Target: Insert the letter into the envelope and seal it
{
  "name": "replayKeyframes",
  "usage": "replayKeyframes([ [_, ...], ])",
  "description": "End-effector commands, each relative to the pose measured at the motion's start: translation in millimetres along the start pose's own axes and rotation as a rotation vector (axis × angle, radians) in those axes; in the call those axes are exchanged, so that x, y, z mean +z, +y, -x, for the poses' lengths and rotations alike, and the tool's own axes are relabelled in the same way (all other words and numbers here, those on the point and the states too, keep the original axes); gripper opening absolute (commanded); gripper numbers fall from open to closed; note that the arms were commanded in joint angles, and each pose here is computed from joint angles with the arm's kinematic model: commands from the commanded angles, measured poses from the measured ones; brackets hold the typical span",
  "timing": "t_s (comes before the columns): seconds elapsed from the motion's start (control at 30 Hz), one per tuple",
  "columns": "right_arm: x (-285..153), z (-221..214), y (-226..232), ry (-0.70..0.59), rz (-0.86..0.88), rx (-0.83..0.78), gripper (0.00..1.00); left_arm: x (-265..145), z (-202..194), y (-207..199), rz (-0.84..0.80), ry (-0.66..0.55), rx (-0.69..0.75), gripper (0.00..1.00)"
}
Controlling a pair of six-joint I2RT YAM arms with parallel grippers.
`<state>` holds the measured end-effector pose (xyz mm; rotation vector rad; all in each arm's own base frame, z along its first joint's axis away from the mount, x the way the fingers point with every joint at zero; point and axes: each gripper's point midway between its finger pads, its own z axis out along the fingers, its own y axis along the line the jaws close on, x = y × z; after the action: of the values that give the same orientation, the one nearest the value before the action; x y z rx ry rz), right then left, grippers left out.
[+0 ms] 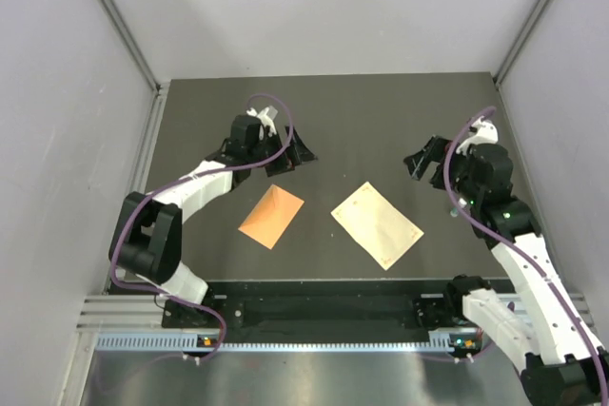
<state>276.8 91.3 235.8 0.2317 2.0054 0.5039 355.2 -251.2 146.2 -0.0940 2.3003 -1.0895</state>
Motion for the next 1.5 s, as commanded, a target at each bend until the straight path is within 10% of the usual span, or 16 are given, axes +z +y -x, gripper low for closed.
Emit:
replayKeyframes([
  [0.0, -10, 16, 15, -0.08, 0.074, -0.056, 0.99, -6, -1, -20, -0.083, -0.01, 0.052, 0.99],
  [0.77, -28, -20, -17, 0.031, -0.058, -0.039, 0.99, 65, -125, -6, -0.224, 0.414, -0.001, 0.87],
  [1.07, -31, -15, -27, -0.014, -0.104, -0.056, 0.99, 71, -158, -13, -0.217, 0.507, 0.007, 0.61],
  [1.33, -34, -21, -36, -0.004, -0.14, -0.063, 0.99, 80, -155, -15, -0.206, 0.491, 0.011, 0.04],
  [1.47, -34, -22, -32, 0.005, -0.118, -0.081, 0.99, 76, -150, -28, -0.254, 0.478, 0.008, 0.0],
])
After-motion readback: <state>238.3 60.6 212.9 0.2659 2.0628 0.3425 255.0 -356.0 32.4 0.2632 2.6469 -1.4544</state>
